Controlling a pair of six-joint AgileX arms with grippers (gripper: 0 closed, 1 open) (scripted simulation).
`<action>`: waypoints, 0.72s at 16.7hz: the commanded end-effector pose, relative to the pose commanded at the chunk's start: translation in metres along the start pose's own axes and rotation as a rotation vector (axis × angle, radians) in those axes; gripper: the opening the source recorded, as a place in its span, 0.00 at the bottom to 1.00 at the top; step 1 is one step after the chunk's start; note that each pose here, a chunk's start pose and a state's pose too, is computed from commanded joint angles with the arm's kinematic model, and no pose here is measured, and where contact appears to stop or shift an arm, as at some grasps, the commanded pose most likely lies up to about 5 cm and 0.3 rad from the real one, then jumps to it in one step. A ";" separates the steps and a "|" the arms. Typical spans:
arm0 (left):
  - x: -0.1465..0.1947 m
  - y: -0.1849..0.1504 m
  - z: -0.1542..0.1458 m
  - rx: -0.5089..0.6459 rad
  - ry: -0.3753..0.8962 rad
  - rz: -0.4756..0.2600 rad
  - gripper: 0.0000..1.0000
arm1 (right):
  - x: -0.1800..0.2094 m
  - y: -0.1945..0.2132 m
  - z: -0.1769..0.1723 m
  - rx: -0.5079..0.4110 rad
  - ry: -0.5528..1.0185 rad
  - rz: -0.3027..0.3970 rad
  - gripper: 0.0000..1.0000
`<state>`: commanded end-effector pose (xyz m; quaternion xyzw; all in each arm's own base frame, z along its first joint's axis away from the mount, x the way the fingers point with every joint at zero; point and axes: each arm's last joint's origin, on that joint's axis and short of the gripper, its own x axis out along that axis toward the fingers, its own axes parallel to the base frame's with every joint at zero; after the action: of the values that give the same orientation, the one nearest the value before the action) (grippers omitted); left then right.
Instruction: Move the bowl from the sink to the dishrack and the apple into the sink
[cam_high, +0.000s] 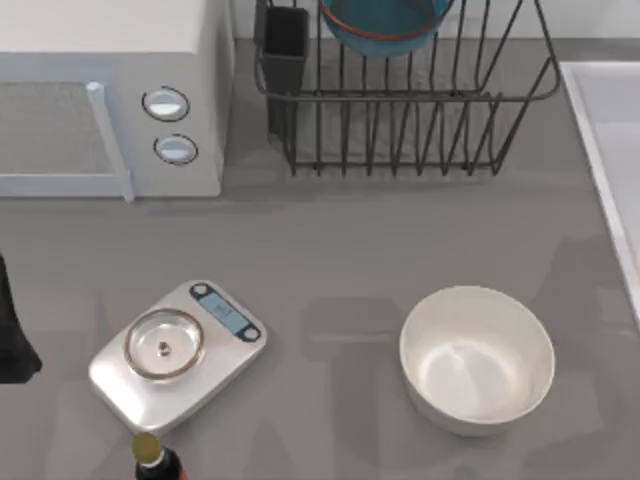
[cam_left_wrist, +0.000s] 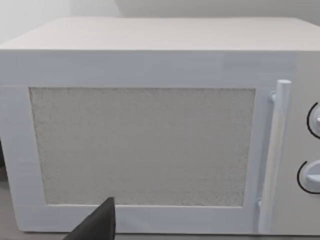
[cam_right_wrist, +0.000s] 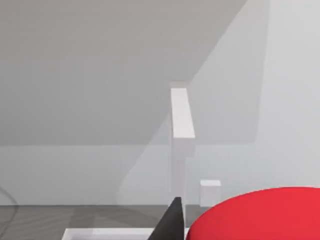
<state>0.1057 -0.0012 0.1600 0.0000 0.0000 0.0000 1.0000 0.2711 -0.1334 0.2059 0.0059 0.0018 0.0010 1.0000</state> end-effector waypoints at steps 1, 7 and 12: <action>0.000 0.000 0.000 0.000 0.000 0.000 1.00 | 0.004 0.004 -0.004 0.010 0.000 0.016 0.00; 0.000 0.000 0.000 0.000 0.000 0.000 1.00 | 0.034 0.027 -0.066 0.073 -0.006 0.125 0.00; 0.000 0.000 0.000 0.000 0.000 0.000 1.00 | 0.019 0.013 -0.122 0.033 -0.018 0.071 0.00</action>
<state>0.1057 -0.0012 0.1600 0.0000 0.0000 0.0000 1.0000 0.2895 -0.1185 0.0838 0.0223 -0.0074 0.0363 0.9991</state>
